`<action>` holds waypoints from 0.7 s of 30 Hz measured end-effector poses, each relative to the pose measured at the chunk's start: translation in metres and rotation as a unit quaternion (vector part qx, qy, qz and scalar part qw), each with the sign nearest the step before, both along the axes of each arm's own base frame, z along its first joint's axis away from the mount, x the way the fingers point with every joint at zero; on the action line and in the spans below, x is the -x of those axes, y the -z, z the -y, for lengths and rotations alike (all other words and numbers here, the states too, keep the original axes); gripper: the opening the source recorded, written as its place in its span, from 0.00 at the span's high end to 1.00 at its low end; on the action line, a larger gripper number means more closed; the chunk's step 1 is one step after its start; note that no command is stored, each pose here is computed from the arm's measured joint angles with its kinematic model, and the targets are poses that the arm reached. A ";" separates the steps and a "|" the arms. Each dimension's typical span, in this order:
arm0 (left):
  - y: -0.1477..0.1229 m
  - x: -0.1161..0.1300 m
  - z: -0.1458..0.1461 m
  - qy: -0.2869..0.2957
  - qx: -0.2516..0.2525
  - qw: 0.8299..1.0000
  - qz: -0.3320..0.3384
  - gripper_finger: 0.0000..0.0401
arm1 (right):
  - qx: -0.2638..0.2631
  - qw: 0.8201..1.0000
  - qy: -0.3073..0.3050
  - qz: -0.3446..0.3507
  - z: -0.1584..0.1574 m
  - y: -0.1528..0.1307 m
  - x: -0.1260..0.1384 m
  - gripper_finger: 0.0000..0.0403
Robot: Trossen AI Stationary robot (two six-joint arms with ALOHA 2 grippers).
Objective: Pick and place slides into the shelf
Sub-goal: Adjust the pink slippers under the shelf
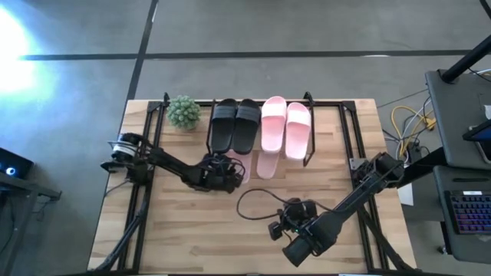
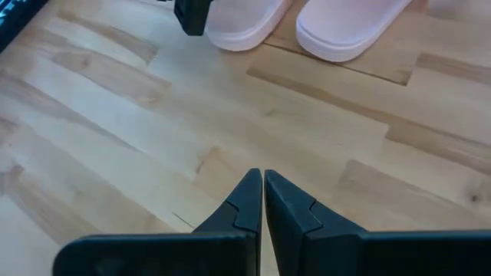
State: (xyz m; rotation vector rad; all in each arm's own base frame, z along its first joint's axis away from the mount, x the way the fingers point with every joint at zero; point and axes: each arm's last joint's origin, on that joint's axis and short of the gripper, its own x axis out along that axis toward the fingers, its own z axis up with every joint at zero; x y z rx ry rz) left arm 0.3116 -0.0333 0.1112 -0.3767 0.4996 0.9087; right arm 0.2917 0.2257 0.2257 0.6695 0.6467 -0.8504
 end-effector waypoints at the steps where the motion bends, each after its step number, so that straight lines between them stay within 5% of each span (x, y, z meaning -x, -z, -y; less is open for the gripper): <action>1: -0.001 -0.001 0.000 -0.001 -0.001 1.000 0.002 0.73 | 0.000 1.000 0.000 0.000 0.000 0.000 0.000 0.97; 12: -0.019 -0.001 0.003 0.072 -0.015 0.997 -0.033 0.73 | -0.010 1.000 0.000 0.006 -0.001 0.001 -0.002 0.97; 21: -0.059 0.058 0.064 0.139 0.027 0.988 -0.065 0.73 | -0.093 0.991 -0.045 0.091 0.005 0.025 -0.041 0.97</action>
